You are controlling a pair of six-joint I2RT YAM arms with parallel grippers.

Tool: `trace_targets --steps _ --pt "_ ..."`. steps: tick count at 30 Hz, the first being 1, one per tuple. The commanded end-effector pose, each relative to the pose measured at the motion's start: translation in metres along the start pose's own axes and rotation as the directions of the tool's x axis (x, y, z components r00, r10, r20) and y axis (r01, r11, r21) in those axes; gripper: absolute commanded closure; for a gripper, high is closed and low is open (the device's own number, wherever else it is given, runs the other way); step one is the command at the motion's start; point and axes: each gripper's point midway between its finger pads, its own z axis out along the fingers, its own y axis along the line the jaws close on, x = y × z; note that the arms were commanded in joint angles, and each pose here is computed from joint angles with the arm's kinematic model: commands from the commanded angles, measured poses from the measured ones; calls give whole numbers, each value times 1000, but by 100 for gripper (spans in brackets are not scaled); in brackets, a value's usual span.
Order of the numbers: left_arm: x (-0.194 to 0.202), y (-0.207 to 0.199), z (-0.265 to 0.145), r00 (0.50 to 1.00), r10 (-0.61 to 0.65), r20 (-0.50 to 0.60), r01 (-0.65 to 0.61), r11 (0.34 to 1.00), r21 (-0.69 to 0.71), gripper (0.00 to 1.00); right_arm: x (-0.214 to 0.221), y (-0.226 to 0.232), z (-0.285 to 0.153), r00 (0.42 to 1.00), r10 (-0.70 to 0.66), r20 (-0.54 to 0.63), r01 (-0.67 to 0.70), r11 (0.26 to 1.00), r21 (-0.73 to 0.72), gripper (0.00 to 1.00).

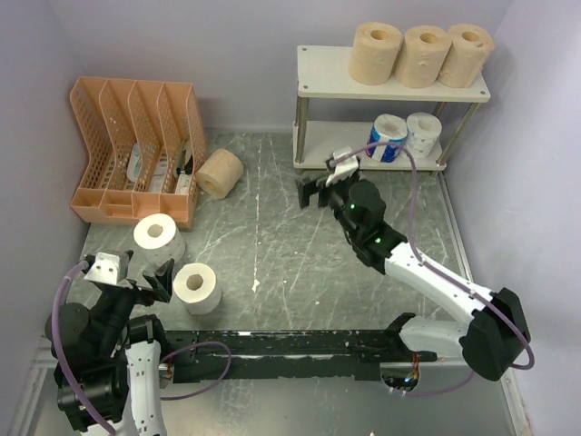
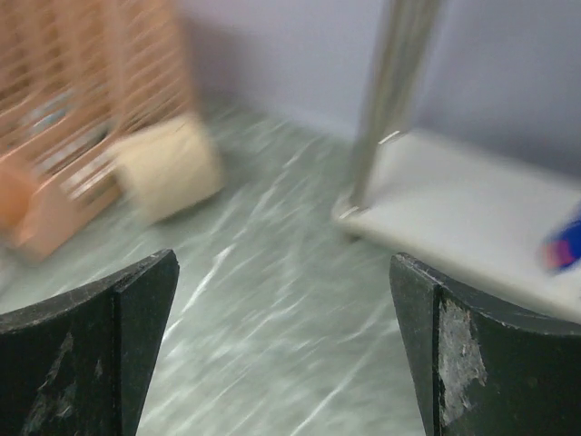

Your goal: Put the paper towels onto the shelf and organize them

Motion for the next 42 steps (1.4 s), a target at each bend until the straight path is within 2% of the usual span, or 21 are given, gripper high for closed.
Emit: trace_targets --steps 1,4,7,10,13,18,23,34,42 --pt "-3 1 6 1000 -1 -2 1 1000 6 1 100 117 -55 891 264 -370 -411 816 -407 0" --pt "-1 0 10 1000 -5 -27 6 1000 26 1 118 164 -85 829 294 -476 -527 697 -487 0" --pt "1 -3 16 998 -5 -56 9 998 60 1 133 196 -91 808 251 -532 -536 688 -489 0" --pt "5 -5 23 995 -14 -103 25 994 103 1 116 229 -88 815 252 -522 -546 638 -544 0" --pt "8 -6 27 991 -25 -132 41 992 122 1 109 249 -75 787 298 -541 -595 598 -537 1" --pt "8 -6 26 992 -24 -124 39 992 120 1 118 276 -56 732 313 -605 -657 557 -507 1" --pt "6 -7 22 994 -17 -106 29 993 116 1 130 307 -52 698 283 -657 -692 503 -518 9" --pt "2 -14 13 998 -3 -66 13 989 145 1 146 349 -59 671 257 -696 -718 461 -521 19" --pt "0 -14 8 999 1 -38 4 991 137 1 162 357 -69 667 207 -716 -702 497 -510 25"
